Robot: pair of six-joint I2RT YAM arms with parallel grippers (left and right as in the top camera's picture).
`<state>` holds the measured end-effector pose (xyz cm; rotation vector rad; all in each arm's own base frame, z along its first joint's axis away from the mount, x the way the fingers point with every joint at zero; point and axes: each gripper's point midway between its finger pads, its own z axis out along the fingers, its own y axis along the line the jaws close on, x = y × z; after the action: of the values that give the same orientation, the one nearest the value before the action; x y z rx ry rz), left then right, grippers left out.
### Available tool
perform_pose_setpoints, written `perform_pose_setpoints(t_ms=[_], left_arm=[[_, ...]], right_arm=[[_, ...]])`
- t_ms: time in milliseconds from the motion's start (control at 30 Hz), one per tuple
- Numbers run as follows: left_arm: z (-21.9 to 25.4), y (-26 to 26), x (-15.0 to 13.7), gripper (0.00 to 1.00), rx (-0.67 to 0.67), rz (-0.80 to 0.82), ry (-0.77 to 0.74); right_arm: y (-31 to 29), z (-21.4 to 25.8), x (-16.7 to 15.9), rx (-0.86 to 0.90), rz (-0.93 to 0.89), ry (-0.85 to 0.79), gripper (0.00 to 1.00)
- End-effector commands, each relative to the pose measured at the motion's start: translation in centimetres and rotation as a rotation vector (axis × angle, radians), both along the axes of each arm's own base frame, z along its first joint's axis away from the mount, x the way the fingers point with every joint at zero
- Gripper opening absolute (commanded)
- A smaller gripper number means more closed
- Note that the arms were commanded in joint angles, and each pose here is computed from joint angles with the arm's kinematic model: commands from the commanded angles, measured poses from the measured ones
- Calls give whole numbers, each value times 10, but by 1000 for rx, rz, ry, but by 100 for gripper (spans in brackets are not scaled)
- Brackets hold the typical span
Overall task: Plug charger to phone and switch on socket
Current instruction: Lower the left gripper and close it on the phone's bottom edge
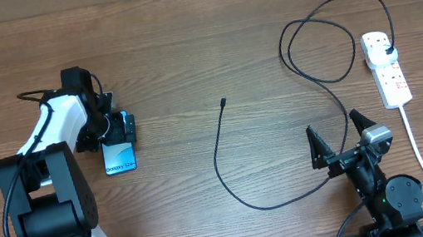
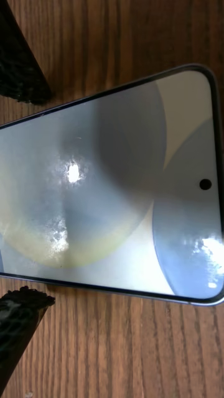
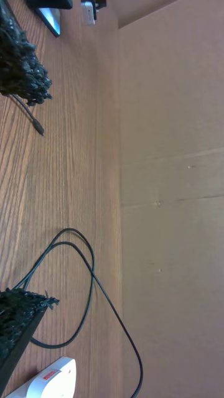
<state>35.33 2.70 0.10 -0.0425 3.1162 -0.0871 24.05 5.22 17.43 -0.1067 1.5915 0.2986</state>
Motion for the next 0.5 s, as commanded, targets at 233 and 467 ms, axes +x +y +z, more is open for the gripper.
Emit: perform_pose_setpoints(t_ms=[233, 467], left_arm=[[-20, -13, -16, 100, -58, 26, 90], [-20, -13, -14, 100, -58, 25, 80]], right_arm=[[-1, -1, 0, 0, -1, -6, 100], [-1, -1, 0, 0, -1, -6, 100]])
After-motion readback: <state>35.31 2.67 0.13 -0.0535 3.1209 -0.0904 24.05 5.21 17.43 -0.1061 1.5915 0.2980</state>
